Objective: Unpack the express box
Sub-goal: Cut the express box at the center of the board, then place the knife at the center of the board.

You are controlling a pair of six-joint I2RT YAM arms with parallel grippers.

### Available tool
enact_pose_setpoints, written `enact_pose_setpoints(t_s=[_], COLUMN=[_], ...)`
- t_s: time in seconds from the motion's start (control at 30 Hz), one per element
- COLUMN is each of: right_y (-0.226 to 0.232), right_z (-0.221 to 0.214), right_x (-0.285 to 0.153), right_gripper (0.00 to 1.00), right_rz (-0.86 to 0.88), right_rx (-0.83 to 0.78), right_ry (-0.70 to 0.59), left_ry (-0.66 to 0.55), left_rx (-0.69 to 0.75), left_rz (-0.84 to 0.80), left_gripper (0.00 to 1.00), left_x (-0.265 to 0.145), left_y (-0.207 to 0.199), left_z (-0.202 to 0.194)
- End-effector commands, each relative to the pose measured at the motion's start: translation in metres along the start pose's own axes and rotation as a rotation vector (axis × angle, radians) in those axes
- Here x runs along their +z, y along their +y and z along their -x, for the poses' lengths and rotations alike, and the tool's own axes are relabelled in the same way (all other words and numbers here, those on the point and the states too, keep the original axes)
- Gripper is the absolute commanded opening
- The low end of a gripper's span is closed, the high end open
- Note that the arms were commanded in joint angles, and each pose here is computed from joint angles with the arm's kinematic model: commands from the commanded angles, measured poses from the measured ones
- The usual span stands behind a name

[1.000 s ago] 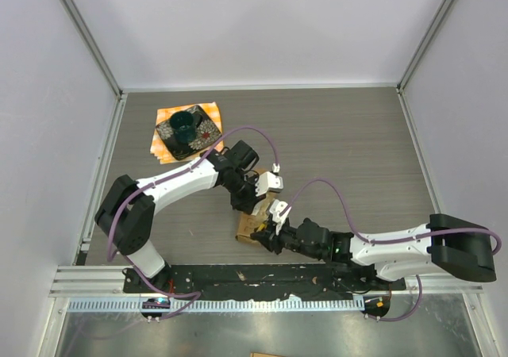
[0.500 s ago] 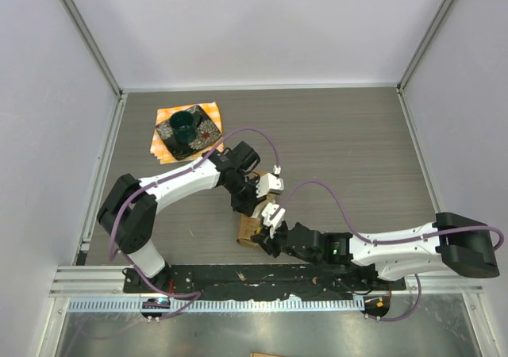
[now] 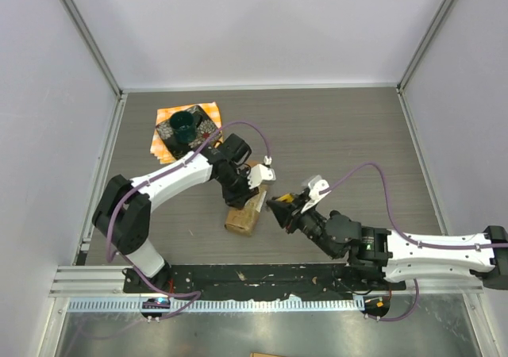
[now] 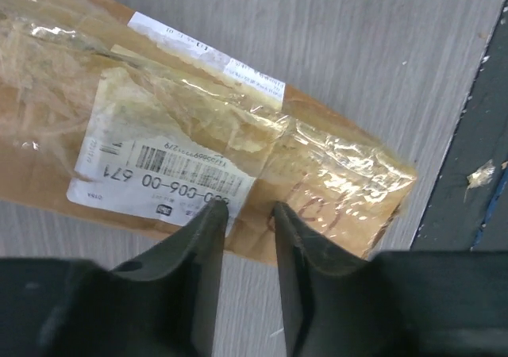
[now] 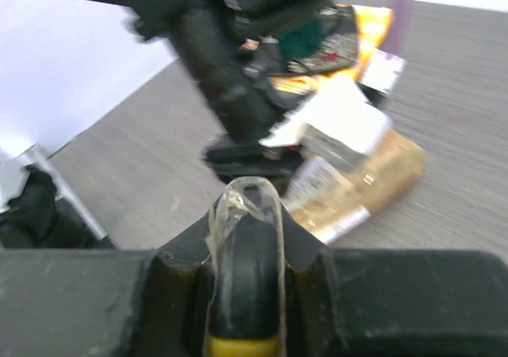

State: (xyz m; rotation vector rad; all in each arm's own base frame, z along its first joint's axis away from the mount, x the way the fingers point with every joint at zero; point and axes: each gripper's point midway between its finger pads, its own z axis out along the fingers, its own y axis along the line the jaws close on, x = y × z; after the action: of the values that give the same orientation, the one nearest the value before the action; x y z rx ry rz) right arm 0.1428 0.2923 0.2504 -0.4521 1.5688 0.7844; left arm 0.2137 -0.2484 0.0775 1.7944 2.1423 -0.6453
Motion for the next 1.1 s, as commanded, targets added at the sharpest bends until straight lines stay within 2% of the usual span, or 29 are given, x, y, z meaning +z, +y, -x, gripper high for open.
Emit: enact_pose_setpoints(t_s=[0.0, 0.13, 0.17, 0.23, 0.3, 0.33, 0.5, 0.63, 0.73, 0.77, 0.83, 0.87, 0.9, 1.03, 1.07], right_y=[-0.074, -0.114, -0.117, -0.141, -0.144, -0.16, -0.16, -0.164, -0.168, -0.162, -0.16, -0.159, -0.157, -0.148, -0.146], right_z=[-0.032, -0.055, -0.063, -0.073, -0.089, -0.094, -0.098, -0.106, -0.102, -0.107, -0.108, -0.115, -0.118, -0.124, -0.133], right_x=[-0.01, -0.013, -0.011, -0.009, -0.001, -0.002, 0.014, 0.017, 0.017, 0.015, 0.013, 0.008, 0.006, -0.008, -0.017], right_gripper=[0.11, 0.12, 0.13, 0.13, 0.14, 0.13, 0.18, 0.25, 0.35, 0.44, 0.55, 0.81, 0.92, 0.93, 0.93], right_rz=[-0.321, -0.424, -0.42, -0.484, -0.46, -0.498, -0.395, -0.373, -0.372, -0.351, -0.349, -0.362, -0.362, -0.367, -0.382], right_rx=[0.139, 0.25, 0.267, 0.334, 0.423, 0.461, 0.603, 0.699, 0.761, 0.781, 0.793, 0.792, 0.787, 0.769, 0.773], right_ry=[0.044, 0.075, 0.101, 0.115, 0.166, 0.165, 0.152, 0.169, 0.151, 0.189, 0.21, 0.255, 0.279, 0.387, 0.438], left_ry=[0.093, -0.021, -0.058, -0.089, -0.119, -0.117, -0.076, -0.035, -0.022, -0.004, -0.005, 0.01, 0.009, 0.013, 0.007], left_rx=[-0.014, -0.039, -0.064, -0.091, -0.135, -0.128, -0.12, -0.05, 0.005, 0.016, 0.027, 0.043, 0.057, 0.098, 0.111], left_rz=[0.133, 0.14, 0.13, 0.118, 0.101, 0.099, 0.274, 0.545, 0.6, 0.628, 0.66, 0.681, 0.687, 0.683, 0.674], left_gripper=[0.43, 0.55, 0.67, 0.79, 1.0, 1.0, 1.0, 1.0, 1.0, 1.0, 1.0, 1.0, 1.0, 1.0, 0.97], left_x=[-0.031, -0.06, -0.065, -0.066, -0.057, -0.051, -0.015, -0.01, -0.002, -0.003, -0.005, -0.007, -0.009, -0.019, -0.022], left_y=[0.022, 0.013, 0.01, 0.007, 0.006, 0.003, 0.03, 0.066, 0.069, 0.072, 0.077, 0.08, 0.08, 0.076, 0.073], left_z=[-0.014, 0.022, 0.033, 0.041, 0.05, 0.053, 0.056, 0.06, 0.063, 0.06, 0.061, 0.058, 0.058, 0.056, 0.057])
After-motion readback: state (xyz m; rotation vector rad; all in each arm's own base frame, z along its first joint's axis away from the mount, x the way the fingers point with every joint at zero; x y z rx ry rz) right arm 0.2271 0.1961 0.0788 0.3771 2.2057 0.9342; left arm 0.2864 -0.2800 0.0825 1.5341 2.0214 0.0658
